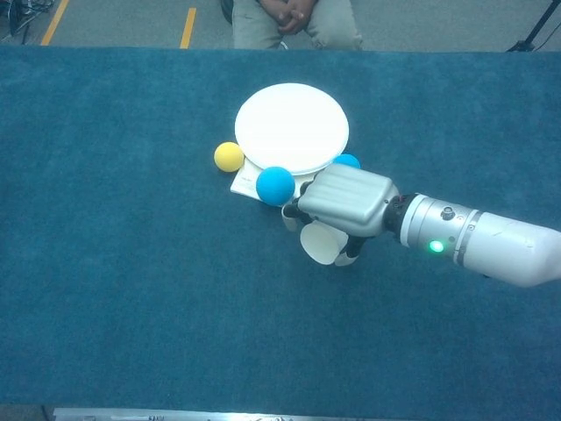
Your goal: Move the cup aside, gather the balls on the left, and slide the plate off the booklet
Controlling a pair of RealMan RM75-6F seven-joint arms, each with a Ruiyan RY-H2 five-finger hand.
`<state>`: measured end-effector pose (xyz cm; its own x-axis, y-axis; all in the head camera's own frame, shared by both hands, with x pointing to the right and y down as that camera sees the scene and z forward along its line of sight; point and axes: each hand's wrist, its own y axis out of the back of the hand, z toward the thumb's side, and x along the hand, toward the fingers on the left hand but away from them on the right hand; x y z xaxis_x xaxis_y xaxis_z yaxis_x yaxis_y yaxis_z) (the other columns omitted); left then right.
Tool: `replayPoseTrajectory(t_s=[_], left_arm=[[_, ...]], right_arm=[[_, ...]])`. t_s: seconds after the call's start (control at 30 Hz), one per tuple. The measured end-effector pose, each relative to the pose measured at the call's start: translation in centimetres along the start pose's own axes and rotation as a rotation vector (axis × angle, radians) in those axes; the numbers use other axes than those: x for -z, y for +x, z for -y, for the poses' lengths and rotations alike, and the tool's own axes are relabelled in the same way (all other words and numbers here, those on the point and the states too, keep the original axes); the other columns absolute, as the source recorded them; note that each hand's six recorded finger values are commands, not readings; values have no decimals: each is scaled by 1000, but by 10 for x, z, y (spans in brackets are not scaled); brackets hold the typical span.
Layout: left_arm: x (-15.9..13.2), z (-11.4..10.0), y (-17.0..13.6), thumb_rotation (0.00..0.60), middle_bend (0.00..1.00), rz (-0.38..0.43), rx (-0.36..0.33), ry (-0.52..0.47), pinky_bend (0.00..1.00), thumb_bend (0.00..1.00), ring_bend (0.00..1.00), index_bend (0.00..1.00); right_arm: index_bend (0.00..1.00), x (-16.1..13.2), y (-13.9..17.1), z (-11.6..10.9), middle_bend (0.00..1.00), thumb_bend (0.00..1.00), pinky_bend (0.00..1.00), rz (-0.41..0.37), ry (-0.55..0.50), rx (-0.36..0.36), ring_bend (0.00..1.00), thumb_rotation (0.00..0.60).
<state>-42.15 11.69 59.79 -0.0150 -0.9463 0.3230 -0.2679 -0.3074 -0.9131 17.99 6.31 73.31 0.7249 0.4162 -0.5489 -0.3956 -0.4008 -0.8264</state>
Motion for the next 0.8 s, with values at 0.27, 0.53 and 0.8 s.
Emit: replayPoseTrajectory(t_s=[0.27, 0.53, 0.8], left_arm=[[0, -1, 0, 600, 106, 3, 5, 4, 50, 184, 52, 147], [-2, 0, 0, 600, 106, 7, 9, 5, 51, 184, 52, 148], [-6, 0, 2, 600, 106, 17, 16, 8, 51, 184, 52, 148]], right_arm=[[379, 23, 18, -15, 536, 0, 413, 46, -31, 61, 362, 600], [379, 73, 38, -27, 536, 0, 412, 179, -62, 108, 362, 600], [379, 108, 41, -32, 529, 0, 412, 286, -85, 118, 362, 600]])
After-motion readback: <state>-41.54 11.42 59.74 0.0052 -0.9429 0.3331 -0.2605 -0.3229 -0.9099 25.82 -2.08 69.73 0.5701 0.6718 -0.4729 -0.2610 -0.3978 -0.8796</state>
